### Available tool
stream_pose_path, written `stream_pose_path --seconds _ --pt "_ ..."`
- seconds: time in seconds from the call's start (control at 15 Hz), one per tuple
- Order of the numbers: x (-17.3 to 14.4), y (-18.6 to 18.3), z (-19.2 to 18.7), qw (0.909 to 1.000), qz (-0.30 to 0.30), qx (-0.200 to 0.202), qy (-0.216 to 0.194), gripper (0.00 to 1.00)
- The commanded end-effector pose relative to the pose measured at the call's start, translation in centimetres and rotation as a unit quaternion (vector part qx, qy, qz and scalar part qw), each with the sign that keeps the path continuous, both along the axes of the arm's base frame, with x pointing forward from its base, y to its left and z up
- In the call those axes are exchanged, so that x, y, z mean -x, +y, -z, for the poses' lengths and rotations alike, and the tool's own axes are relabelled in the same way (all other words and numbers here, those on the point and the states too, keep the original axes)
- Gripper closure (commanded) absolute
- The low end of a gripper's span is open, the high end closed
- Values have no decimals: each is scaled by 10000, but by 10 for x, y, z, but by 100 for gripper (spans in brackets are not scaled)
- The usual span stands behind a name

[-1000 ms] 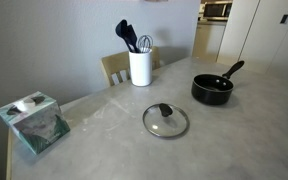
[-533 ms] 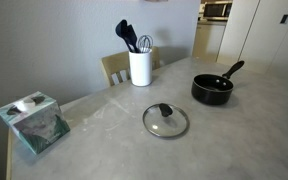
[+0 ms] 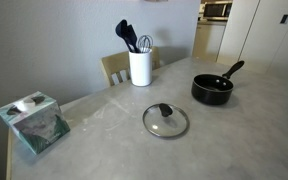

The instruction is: Put the glass lid on top of the black pot

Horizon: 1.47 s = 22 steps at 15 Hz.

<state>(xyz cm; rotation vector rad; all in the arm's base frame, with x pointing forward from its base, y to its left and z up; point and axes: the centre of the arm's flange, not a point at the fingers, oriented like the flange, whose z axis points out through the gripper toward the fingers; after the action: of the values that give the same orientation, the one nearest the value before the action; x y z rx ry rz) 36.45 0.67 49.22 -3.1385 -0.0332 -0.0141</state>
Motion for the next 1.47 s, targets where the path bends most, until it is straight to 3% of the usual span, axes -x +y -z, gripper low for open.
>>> stream_pose_path --seconds 0.0,0.4,0.73,1.07,1.4 --pt "0 0 0 10000 0 0 0 0" --pt "10 -9 9 9997 -84 78 -198 0" --pt "-15 -29 48 9977 -433 156 -491 0" --pt "-40 -38 88 9946 -872 -76 -562 0" --pt "-33 -40 85 9949 -868 -25 -521 0"
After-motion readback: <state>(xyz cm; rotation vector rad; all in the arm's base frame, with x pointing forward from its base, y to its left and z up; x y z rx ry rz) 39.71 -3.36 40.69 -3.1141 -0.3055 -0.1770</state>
